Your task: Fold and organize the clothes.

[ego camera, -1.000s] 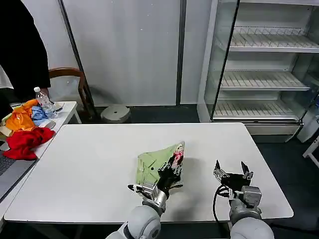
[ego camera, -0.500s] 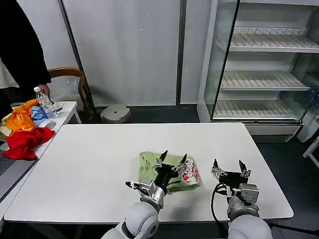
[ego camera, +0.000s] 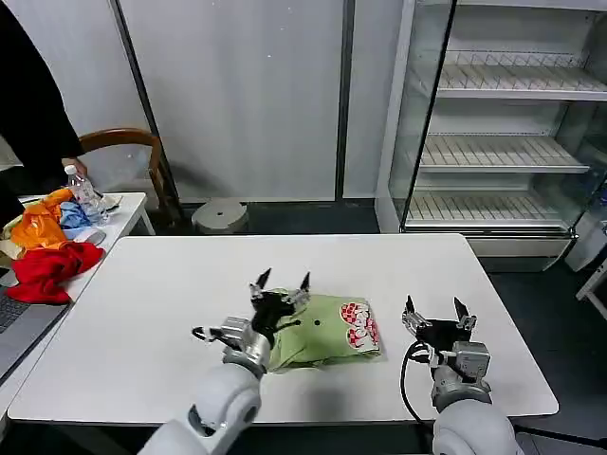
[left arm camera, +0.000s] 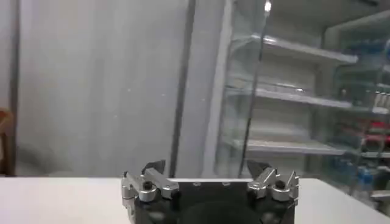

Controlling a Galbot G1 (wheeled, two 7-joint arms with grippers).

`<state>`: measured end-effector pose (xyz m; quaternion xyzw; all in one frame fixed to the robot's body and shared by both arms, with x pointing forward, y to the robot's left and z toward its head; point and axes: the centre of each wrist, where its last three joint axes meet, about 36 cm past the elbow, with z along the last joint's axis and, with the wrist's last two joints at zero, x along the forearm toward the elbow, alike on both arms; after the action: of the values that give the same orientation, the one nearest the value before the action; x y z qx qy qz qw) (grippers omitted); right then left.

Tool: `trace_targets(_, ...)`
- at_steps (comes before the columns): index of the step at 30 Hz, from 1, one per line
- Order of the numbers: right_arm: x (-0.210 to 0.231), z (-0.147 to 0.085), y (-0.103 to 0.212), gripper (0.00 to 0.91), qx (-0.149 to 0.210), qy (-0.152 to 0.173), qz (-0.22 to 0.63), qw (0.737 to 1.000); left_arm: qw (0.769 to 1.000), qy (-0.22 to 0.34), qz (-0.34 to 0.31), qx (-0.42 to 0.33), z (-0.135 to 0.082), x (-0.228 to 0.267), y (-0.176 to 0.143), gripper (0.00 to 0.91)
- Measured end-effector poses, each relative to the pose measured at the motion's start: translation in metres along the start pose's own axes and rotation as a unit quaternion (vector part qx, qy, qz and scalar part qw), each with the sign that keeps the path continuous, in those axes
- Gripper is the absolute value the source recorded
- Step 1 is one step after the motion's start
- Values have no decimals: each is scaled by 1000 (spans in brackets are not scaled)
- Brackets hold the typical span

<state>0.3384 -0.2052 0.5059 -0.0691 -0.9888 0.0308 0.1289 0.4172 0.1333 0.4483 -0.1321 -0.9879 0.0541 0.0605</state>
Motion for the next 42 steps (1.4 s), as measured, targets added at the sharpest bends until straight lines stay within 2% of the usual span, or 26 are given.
trace_targets(11,0,-11,-3,907,0,-18,4,1000,999,-8,-35,-7,-36,13,34,907)
trace_targets(18,1,-16,-6,907,-10,-23,5,1000,999,-13,-52,3,-50,18,47,907)
trace_targets(25,0,-17,-10,907,-18,-22,14,999,997,-7,-70,11,-53,23,58,907)
trace_targets(42,-8,-8,-26,907,0,-2,37,999,991,5,-131,12,-51,27,104,907)
